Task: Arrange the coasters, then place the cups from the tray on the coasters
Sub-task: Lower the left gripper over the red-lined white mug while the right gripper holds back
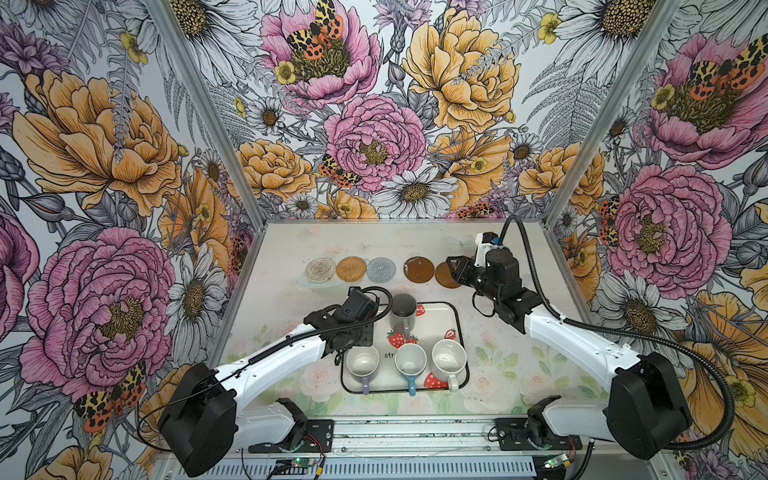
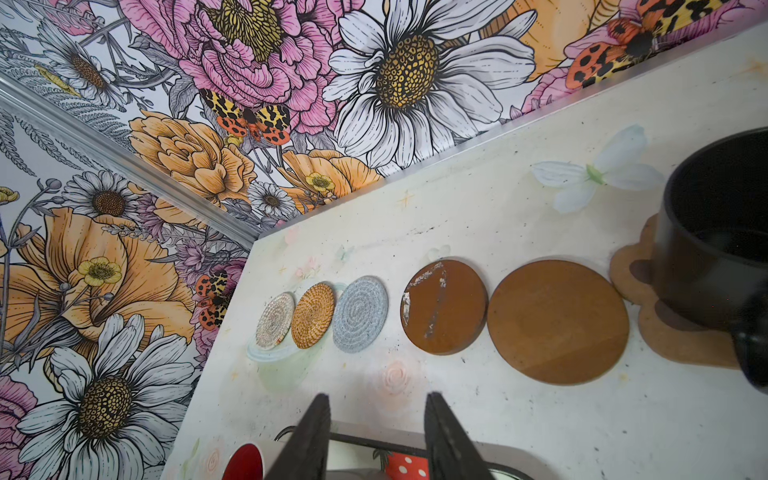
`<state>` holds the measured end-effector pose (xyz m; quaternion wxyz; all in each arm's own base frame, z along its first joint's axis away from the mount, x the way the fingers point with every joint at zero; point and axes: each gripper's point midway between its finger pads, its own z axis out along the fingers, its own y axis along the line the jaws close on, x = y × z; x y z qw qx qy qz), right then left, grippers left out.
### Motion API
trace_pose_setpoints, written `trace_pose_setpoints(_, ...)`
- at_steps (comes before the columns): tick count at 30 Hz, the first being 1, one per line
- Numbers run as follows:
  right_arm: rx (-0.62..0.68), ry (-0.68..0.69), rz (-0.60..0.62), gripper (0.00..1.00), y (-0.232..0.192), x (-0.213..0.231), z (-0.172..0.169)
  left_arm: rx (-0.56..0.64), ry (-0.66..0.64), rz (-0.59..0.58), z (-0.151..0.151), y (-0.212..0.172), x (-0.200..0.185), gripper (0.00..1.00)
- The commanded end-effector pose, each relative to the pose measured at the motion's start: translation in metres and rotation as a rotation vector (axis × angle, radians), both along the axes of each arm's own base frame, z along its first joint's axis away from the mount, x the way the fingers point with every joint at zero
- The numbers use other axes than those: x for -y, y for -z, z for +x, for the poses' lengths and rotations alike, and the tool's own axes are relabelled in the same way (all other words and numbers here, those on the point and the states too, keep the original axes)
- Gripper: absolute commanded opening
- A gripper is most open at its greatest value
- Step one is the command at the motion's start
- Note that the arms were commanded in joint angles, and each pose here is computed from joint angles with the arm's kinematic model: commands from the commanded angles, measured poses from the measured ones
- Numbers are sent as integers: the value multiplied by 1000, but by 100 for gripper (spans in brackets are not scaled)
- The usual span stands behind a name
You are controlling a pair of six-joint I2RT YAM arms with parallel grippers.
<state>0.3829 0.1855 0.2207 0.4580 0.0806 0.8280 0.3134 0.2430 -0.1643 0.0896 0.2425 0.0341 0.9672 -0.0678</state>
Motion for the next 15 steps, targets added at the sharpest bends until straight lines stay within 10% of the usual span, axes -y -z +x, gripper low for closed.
trace_pose_setpoints(1,53,-11,12,40,-19,-4,7,7,19,-28,4,3,10,58)
trace_pose_setpoints(15,44,-13,9,40,-16,-4,7,-19,-11,-25,12,23,4,48)
